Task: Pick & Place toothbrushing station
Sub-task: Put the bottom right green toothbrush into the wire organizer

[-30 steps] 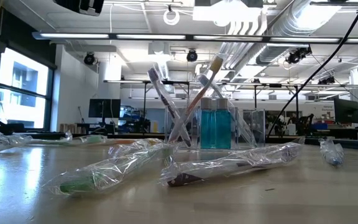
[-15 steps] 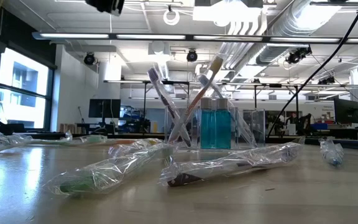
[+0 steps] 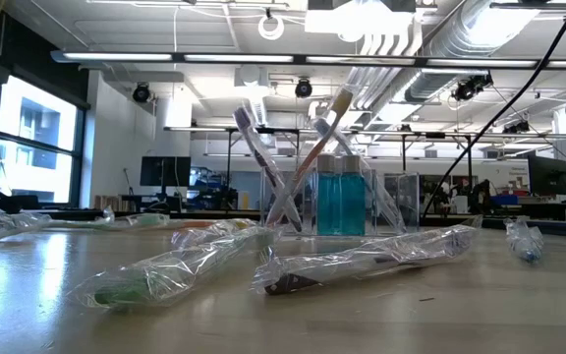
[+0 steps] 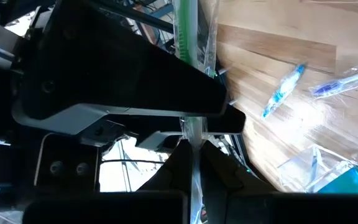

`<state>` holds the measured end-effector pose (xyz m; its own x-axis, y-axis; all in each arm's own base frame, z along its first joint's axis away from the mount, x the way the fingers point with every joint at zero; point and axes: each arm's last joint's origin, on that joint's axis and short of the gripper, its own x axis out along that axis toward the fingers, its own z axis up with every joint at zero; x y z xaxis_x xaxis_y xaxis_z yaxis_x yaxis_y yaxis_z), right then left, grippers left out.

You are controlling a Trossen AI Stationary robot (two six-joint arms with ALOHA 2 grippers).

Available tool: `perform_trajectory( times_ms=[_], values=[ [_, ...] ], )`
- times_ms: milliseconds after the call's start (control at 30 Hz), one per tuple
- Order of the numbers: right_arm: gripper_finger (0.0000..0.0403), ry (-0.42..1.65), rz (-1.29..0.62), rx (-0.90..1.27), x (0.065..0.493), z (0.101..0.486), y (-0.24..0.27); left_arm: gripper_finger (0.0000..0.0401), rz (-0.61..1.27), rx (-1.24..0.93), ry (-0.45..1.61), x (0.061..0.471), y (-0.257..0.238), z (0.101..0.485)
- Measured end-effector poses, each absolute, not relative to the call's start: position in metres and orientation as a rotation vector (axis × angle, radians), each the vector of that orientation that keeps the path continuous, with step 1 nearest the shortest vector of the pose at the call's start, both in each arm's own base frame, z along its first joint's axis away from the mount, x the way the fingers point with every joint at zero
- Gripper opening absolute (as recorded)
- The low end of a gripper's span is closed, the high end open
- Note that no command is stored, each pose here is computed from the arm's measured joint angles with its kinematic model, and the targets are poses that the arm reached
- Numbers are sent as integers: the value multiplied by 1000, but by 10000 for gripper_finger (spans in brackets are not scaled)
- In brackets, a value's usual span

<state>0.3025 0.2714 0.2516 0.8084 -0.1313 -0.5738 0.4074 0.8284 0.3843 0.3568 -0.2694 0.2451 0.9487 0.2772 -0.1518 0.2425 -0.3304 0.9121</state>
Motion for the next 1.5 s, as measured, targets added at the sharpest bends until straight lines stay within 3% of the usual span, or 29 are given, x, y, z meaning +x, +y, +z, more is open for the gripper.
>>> perform_trajectory(
  times_ms=[367, 667, 1067, 1500],
  values=[
    [23, 571, -288, 483, 298, 251, 275, 10, 36, 1912, 379, 356, -271, 244],
    [28, 584, -294, 448, 297, 250, 274, 53, 8, 1821, 329, 357, -271, 244],
    [21, 580, -287, 426, 297, 250, 274, 58, 39, 1494, 229, 352, -280, 250],
    [21, 593, -300, 386, 296, 249, 272, 59, 99, 1375, 177, 346, -289, 258]
  ],
)
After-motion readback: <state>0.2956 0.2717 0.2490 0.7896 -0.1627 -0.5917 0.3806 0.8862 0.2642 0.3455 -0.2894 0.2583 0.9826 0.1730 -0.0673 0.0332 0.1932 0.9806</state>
